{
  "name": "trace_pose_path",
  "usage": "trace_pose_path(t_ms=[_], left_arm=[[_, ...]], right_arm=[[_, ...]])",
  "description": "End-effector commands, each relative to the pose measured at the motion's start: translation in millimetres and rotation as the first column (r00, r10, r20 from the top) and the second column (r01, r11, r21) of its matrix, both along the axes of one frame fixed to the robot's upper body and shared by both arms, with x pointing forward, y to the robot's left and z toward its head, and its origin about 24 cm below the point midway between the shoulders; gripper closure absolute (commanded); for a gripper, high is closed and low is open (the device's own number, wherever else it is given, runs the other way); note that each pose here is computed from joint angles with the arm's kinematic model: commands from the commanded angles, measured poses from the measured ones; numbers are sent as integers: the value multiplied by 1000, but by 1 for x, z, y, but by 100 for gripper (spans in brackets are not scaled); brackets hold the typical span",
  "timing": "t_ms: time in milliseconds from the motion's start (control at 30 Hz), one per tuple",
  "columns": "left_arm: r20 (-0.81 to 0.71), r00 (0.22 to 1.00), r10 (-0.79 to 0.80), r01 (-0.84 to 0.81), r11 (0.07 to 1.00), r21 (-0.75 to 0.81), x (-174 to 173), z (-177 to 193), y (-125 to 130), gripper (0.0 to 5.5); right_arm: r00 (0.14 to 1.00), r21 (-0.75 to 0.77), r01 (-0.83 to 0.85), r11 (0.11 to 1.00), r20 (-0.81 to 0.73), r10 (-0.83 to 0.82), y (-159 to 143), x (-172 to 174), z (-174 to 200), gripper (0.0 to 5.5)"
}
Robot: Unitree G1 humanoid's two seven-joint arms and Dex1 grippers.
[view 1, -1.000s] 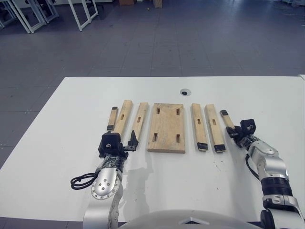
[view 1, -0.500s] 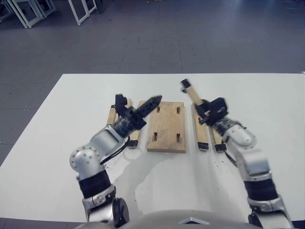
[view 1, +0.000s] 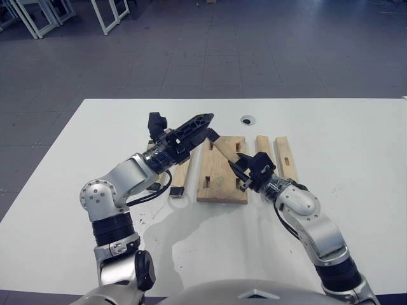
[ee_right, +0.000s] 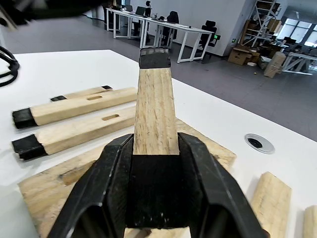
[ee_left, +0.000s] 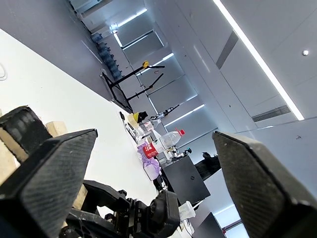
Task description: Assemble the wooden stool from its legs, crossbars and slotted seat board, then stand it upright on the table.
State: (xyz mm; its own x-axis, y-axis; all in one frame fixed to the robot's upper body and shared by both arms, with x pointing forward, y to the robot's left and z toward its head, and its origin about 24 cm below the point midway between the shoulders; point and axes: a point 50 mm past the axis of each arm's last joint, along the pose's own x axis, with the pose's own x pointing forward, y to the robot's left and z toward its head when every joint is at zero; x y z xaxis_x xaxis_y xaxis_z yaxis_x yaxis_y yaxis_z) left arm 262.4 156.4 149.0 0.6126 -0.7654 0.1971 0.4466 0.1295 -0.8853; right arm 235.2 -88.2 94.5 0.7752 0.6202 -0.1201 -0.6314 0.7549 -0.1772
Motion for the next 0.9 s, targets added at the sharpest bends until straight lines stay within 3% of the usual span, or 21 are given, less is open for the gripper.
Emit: trace_pose_path(t_ms=[33,267,467,900], left_arm=[[-36,999,16,-14,999,48,0,-4,4,121],[-103,993,55,-43,992,117,8,-25,0,121],[-96,993,65,-52,990,134,15,-22,-2,121],[-198,975,100,-83,992,91,22,-25,0,335]], right_arm=[[998,5,32,999,46,-32,0,6,10,422],[992,75,-40,996,121,31,20,-5,36,422],[990,72,-111,991,93,104,30,-15,31,422],[991,75,-116,990,78,110,31,-17,28,422]])
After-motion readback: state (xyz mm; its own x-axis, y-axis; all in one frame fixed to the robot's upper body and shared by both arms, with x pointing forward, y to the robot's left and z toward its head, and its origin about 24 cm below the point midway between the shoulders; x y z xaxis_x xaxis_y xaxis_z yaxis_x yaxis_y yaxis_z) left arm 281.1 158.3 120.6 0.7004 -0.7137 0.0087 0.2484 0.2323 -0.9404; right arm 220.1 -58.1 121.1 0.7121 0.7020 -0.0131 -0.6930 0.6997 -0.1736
